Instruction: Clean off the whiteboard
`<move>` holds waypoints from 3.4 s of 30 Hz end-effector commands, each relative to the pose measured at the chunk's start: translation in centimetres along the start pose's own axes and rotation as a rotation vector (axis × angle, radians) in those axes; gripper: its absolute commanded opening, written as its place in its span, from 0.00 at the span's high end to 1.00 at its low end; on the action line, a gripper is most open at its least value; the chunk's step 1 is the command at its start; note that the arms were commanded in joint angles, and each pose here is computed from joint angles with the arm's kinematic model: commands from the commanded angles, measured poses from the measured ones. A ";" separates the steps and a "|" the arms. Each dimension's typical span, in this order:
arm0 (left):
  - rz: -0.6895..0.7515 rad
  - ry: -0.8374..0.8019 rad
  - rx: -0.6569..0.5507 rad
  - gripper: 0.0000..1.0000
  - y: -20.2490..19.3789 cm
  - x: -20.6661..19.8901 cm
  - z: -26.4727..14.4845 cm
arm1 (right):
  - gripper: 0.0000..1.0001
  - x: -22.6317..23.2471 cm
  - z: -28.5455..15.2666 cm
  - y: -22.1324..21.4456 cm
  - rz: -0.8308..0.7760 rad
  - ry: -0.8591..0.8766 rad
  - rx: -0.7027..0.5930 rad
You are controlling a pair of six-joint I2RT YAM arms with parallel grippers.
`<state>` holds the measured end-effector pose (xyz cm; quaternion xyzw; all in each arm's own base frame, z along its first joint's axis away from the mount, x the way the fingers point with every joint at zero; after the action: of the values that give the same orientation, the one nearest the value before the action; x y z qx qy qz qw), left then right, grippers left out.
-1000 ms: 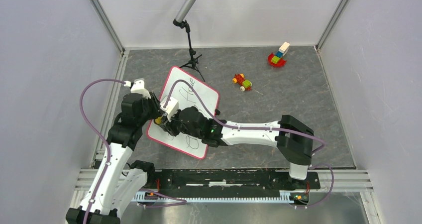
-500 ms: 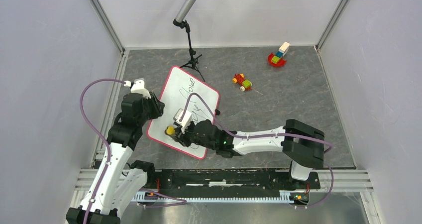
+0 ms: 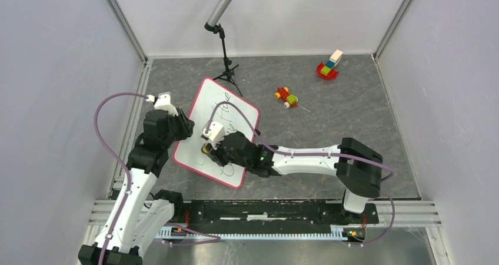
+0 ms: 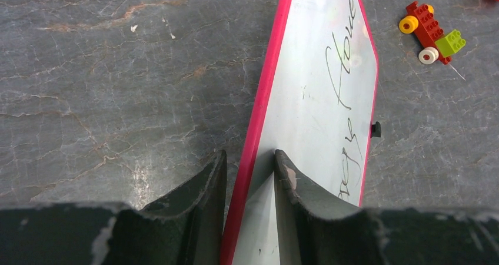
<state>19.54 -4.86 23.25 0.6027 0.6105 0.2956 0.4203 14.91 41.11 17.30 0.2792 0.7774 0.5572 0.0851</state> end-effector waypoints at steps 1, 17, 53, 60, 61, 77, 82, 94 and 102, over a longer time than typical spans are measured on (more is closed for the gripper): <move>-0.003 -0.111 0.071 0.98 -1.3 -1.2 -0.1 | 1.00 4.3 2.4 1.0 -0.072 0.088 0.029; -0.007 -0.113 0.065 0.98 -1.2 -1.3 -0.1 | 1.00 7.6 2.3 -1.0 -0.183 0.204 0.054; -0.015 -0.103 0.070 0.98 -1.3 -1.2 0.1 | 1.00 2.9 1.2 0.5 -0.067 0.077 -0.036; -0.013 -0.103 0.064 0.98 -1.3 -1.2 0.0 | 1.00 0.8 4.1 1.7 0.040 0.053 -0.044; -0.013 -0.104 0.065 0.98 -1.3 -1.2 0.0 | 1.00 0.0 4.2 1.3 0.055 0.046 -0.028; -0.017 -0.116 0.063 0.98 -1.3 -1.3 0.0 | 1.00 -4.7 -3.1 -13.8 0.139 -0.077 0.224; -0.016 -0.110 0.072 0.98 -1.4 -1.3 0.1 | 1.00 -6.3 -5.8 -16.6 0.130 -0.159 0.266; -0.019 -0.099 0.058 0.98 -1.2 -1.2 -0.2 | 1.00 -0.2 -3.7 -10.5 -0.036 -0.032 0.127; -0.018 -0.092 0.056 0.98 -1.3 -1.1 -0.2 | 1.00 3.6 -1.3 -2.5 -0.064 0.079 -0.076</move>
<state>19.53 -5.01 23.52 0.5997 0.6022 0.2978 0.4348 12.17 37.57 13.81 0.2931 0.7691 0.5488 0.1459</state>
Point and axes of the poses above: each gripper's point midway between its finger pads, its own z axis out along the fingers, its own x axis along the line the jaws close on, y = z × x, the point moved 8 cm from there along -z, back along the fingers, and after that the axes turned 8 degrees about z, right-handed, at the moved point
